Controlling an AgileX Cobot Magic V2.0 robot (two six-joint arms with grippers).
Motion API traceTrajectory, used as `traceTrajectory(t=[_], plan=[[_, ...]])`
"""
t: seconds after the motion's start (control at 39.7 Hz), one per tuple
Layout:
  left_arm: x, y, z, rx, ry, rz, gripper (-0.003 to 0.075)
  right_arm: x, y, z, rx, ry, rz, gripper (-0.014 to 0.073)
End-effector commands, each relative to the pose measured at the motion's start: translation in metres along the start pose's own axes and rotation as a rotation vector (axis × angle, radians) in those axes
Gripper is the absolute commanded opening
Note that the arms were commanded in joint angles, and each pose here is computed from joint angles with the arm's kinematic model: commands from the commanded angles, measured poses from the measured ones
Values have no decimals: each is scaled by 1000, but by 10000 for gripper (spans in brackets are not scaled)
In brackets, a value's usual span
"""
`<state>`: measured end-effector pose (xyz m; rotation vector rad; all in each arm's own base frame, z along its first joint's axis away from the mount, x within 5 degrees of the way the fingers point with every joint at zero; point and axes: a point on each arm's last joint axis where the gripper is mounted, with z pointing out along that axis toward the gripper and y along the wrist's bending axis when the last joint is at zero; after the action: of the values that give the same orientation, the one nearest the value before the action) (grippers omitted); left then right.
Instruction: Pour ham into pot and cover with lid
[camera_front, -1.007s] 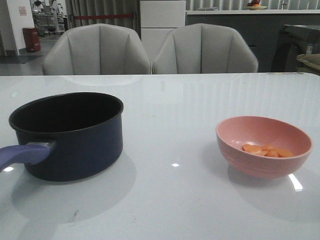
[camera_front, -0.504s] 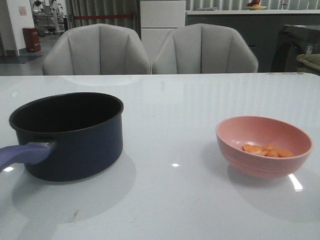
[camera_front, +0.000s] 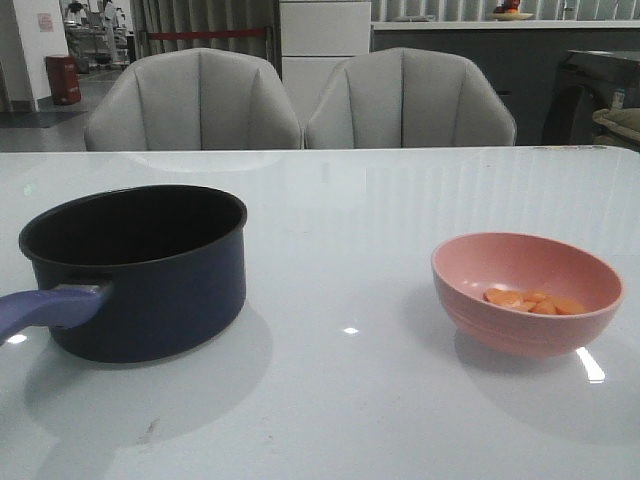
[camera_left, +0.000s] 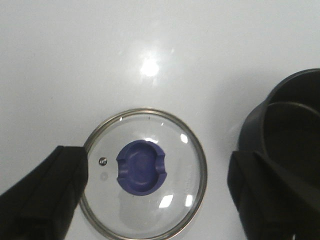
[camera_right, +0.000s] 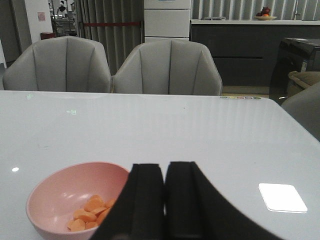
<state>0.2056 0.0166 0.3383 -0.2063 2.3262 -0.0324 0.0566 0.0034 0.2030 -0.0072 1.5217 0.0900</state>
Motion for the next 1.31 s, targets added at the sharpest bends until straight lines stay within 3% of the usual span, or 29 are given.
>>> traceTrajectory(t=[0.0, 0.23, 0.68, 0.86, 0.96, 1.08, 1.28], plan=[[3, -10, -37, 71, -241, 24, 607, -5, 0, -2, 0, -85, -16, 153], [54, -14, -81, 182, -482, 88, 607, -5, 0, -1, 0, -84, -16, 153], [141, 2, -92, 291, -777, 117, 607, -5, 0, -1, 0, -84, -16, 153], [151, 4, -86, 300, -845, 109, 607, -5, 0, -1, 0, -86, -16, 153], [151, 4, -85, 301, -849, 108, 607, -10, 1, -2, -5, -150, -14, 153], [151, 4, -86, 301, -853, 108, 607, -27, 1, -4, -14, -202, 82, 153], [149, 4, -87, 305, -880, 105, 607, -61, 3, 7, 1, -20, 96, 153]])
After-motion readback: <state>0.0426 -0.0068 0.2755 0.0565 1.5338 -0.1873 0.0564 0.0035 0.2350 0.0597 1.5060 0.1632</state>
